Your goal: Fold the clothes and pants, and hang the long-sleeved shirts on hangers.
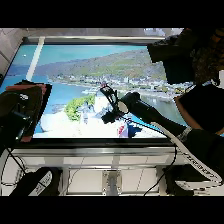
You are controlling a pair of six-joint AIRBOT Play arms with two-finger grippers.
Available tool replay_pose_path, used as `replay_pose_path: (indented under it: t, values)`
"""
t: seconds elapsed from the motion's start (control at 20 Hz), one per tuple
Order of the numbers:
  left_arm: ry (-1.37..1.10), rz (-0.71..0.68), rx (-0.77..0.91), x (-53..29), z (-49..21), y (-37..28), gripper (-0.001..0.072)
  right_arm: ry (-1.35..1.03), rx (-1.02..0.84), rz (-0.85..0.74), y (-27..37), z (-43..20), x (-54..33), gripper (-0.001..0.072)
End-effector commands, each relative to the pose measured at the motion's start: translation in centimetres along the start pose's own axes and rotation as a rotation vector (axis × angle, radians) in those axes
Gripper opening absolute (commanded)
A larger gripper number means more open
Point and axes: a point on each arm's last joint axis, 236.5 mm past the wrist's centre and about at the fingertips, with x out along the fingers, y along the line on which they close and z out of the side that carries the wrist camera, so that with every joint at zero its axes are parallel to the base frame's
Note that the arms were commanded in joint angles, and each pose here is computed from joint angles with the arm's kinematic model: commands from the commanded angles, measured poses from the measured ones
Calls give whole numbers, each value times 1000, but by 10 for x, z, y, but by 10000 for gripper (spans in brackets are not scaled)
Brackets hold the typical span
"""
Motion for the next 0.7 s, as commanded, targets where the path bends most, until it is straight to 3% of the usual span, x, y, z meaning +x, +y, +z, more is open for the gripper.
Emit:
replay_pose_path:
  t: [0.0,0.2,0.4,0.65]
  values:
    - [76,-30,62,13,-10,-15,481,-2,-9,-3,-1,0,0,200]
    - [82,-59,79,17,-8,-27,482,-4,-9,-2,-1,1,0,201]
    - [37,-176,64,-3,-4,-51,482,-21,-16,-1,0,5,0,201]
    - [0,-150,39,-17,-4,-38,479,-21,-57,-2,0,5,0,202]
